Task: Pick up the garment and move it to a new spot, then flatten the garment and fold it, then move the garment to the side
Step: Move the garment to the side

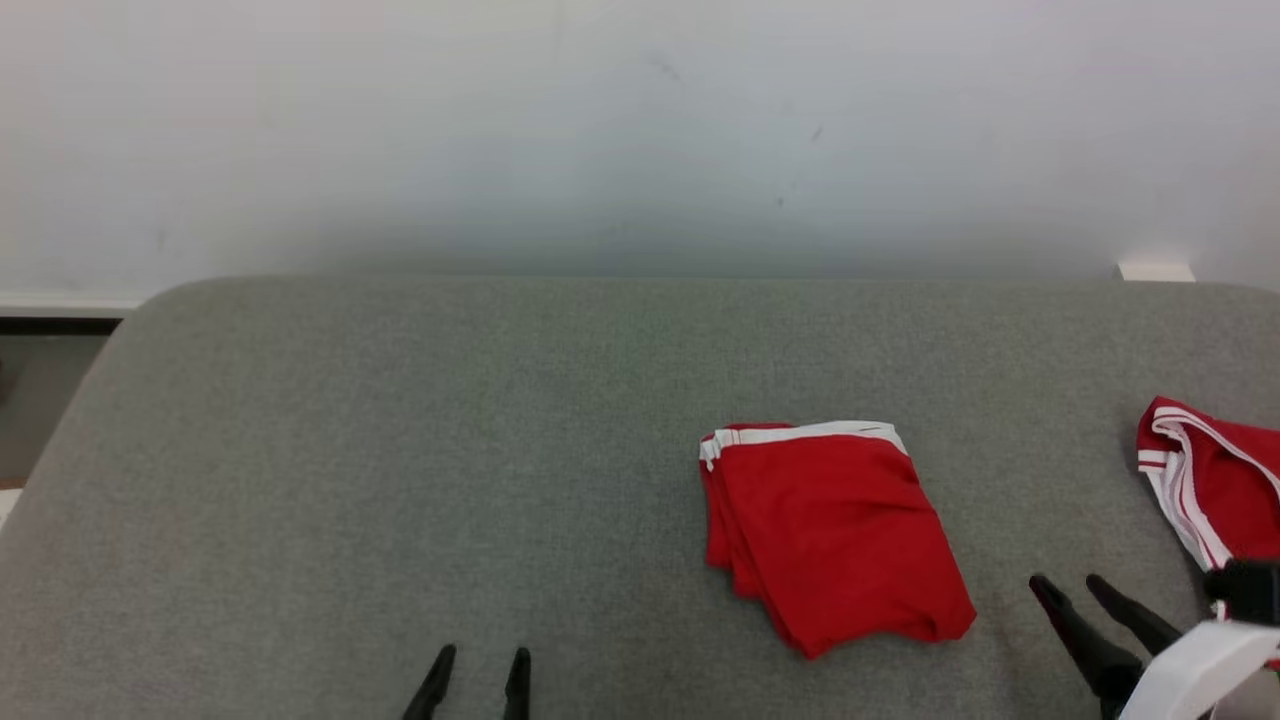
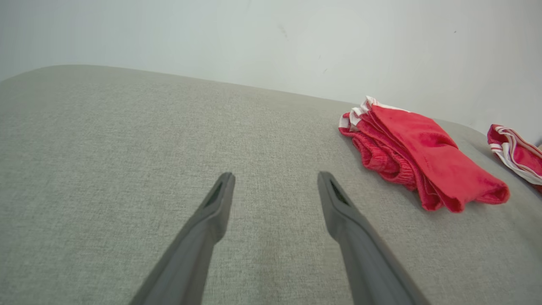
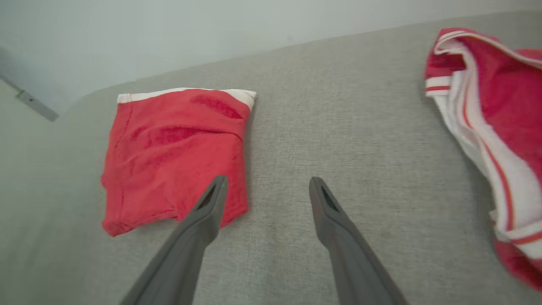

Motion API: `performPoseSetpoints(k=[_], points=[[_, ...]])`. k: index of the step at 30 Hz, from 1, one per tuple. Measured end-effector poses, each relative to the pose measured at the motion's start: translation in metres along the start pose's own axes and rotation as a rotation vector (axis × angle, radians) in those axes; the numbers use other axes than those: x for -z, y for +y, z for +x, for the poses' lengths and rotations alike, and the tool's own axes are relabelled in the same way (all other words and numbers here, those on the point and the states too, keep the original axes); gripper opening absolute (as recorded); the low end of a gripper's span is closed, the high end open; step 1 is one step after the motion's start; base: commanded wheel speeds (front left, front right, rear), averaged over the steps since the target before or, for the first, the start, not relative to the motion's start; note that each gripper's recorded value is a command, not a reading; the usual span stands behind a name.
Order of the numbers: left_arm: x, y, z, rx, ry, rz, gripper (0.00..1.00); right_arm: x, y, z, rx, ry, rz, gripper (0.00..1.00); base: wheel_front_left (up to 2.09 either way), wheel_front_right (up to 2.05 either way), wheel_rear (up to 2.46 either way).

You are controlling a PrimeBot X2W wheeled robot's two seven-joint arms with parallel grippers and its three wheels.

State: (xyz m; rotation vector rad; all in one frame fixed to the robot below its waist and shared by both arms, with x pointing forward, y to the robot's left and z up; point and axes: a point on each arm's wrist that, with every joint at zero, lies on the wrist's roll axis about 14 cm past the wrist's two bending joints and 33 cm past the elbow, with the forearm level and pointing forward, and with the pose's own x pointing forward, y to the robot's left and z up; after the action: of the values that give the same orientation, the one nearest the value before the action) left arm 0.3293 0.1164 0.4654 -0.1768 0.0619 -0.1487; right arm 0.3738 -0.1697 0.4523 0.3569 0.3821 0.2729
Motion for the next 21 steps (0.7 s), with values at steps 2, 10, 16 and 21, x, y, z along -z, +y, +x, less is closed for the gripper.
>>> performPoseSetpoints(k=[2, 10, 16, 21], points=[[-0.002, -0.001, 0.008, 0.007, -0.003, -0.001, 1.0, 0.001, 0.004, 0.009, -0.042, 0.107, 0.068, 1.0, 0.0, 0.0, 0.0], [0.009, 0.005, 0.034, -0.004, 0.033, -0.004, 1.0, 0.002, -0.003, 0.051, -0.106, 0.407, 0.211, 1.0, 0.0, 0.0, 0.0], [0.016, 0.027, 0.031, -0.083, 0.059, -0.003, 1.0, 0.014, 0.021, 0.089, -0.188, 0.521, 0.261, 1.0, 0.0, 0.0, 0.0], [0.017, 0.045, 0.025, -0.153, 0.067, -0.016, 1.0, 0.032, 0.035, 0.108, -0.227, 0.613, 0.249, 1.0, 0.0, 0.0, 0.0]])
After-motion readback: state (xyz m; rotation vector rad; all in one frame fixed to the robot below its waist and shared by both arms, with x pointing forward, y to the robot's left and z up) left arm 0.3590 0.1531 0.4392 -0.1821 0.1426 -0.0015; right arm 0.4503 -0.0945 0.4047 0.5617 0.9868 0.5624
